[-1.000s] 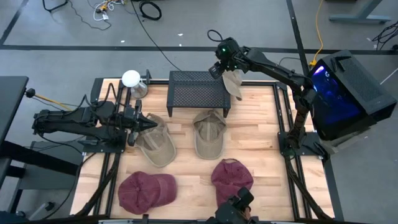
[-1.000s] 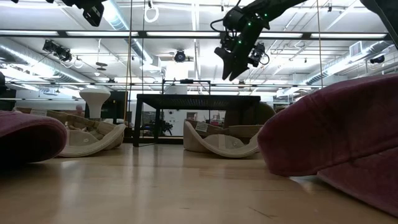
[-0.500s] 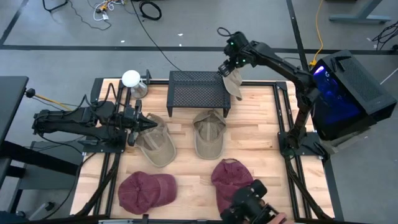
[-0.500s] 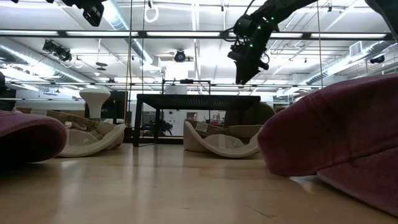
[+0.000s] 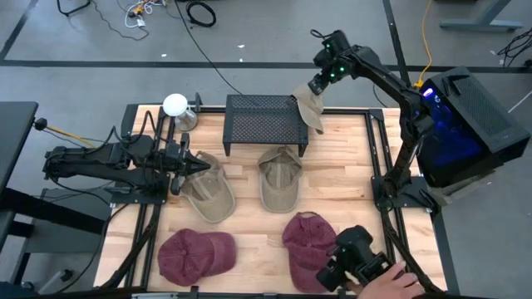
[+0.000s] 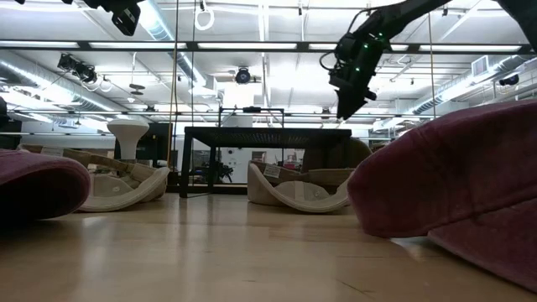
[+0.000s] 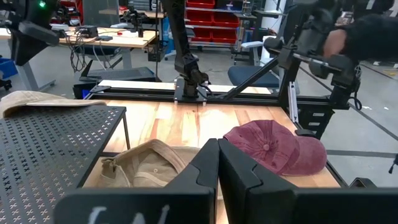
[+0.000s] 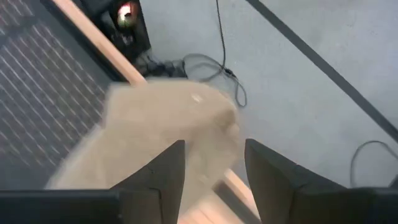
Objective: Pick & Place hat
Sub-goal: Put the right brown cap on the shelf
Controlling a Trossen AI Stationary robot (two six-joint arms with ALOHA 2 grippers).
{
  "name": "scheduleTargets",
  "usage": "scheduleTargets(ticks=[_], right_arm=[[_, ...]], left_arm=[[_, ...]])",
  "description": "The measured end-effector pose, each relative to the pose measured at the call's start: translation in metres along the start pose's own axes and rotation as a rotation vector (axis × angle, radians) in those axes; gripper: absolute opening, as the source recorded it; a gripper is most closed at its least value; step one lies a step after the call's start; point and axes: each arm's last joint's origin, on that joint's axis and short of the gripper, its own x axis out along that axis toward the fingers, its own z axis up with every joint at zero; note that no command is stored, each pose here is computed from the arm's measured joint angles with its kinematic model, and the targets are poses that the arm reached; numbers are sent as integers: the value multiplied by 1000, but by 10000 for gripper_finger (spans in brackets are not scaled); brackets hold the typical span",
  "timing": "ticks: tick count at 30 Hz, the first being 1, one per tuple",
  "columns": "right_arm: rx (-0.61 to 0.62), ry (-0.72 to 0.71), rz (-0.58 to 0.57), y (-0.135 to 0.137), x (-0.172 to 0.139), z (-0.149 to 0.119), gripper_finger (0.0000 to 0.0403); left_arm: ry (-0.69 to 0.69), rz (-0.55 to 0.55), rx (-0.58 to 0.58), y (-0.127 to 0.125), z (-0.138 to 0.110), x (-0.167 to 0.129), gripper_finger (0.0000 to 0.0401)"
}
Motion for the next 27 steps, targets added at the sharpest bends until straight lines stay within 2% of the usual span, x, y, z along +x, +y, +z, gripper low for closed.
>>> scheduleTargets(ticks=[6,11,14,17,21,24,27], right_arm=[[-70,-9,35,-18,1,-4,167],[-156,-15,90,-18,4,-5,167],[-312,-7,83,-10,4,-4,167],[-531,11,57,-2,5,-3,166],[-831,24,78,6,5,-4,166],[-960,15,89,12,5,-3,166],[-1038,12,97,16,10,-2,166]], left_arm=[[0,0,0,0,0,0,14],[0,0,0,0,0,0,14],[0,0,0,0,0,0,14],[0,0,0,0,0,0,14],[0,0,0,0,0,0,14],[1,0,0,0,0,0,14],[0,0,0,0,0,0,14]])
